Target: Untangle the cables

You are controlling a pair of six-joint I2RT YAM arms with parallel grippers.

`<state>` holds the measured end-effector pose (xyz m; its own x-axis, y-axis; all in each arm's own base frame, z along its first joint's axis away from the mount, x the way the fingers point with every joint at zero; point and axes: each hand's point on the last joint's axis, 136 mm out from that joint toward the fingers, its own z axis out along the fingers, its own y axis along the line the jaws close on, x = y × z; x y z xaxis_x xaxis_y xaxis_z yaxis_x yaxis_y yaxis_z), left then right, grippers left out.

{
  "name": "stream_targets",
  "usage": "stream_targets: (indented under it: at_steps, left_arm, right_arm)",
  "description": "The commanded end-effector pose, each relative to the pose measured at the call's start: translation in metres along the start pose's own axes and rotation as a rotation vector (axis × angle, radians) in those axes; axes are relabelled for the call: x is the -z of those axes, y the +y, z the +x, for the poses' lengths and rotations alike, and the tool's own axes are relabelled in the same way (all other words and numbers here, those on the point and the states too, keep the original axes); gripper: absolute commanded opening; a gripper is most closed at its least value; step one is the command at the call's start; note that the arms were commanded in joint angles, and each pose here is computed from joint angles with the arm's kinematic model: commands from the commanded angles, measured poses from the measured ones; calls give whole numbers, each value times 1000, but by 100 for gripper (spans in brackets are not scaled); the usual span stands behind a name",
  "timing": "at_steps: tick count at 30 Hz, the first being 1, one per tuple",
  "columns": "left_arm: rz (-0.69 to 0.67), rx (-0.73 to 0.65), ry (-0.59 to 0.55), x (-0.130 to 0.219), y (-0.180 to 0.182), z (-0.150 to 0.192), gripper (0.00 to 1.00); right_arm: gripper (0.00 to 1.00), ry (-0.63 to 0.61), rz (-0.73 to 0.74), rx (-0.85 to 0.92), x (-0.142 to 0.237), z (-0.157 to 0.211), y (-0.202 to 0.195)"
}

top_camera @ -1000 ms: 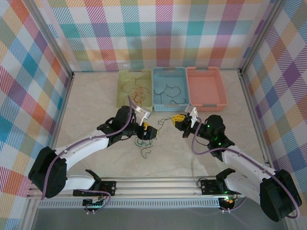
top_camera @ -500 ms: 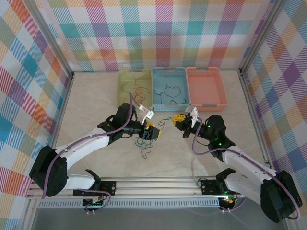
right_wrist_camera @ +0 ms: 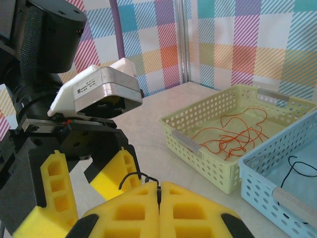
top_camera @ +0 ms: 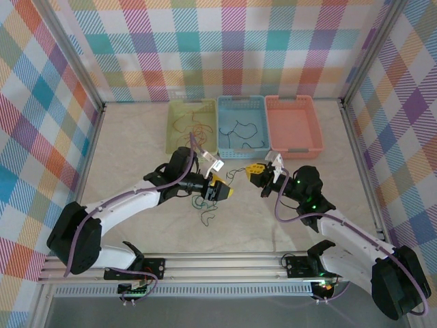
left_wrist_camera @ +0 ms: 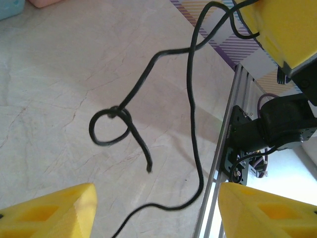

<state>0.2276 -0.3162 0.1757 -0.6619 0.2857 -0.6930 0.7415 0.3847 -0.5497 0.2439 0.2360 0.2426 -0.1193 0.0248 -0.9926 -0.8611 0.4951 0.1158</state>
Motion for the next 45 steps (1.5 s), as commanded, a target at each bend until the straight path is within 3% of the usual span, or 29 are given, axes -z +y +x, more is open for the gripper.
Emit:
stream_targets:
  at_steps: [1, 4, 9, 13, 15, 27, 28, 32, 34, 39, 45]
  left_arm:
    - [18, -37, -36, -3, -10, -17, 64]
    - [17, -40, -42, -6, -11, -19, 59]
    - [5, -30, -32, -9, -8, -18, 38]
    - [-26, -35, -48, -2, -7, -18, 16]
    - [-66, -32, -57, 4, -4, -17, 0]
    - [-137, -78, -148, 45, -20, -23, 0]
    - [-140, -75, -156, 48, -21, -25, 0]
    - [-172, -49, -194, 59, -24, -35, 0]
    - [-197, -27, -211, 64, -23, -41, 0]
    - [-264, 31, -259, 77, -20, -56, 0]
    - [-257, 70, -305, 86, -27, -71, 0]
  right_arm:
    - [0, -39, -7, 1, 3, -9, 5]
    - [0, -67, -9, 17, 3, -16, 6]
    - [0, -68, -4, 15, 4, -16, 5]
    - [0, -68, 20, 14, 4, -17, 1]
    - [0, -72, 38, 16, 6, -18, -1]
    - [0, -75, 84, 18, 12, -18, -5]
    - [5, -73, 85, 17, 12, -18, -6]
    - [44, -70, 91, 15, 11, -18, -7]
    - [58, -72, 90, 14, 12, -19, -7]
    - [69, -92, 74, 10, 14, -25, -2]
    - [69, -104, 22, 2, 14, -28, 7]
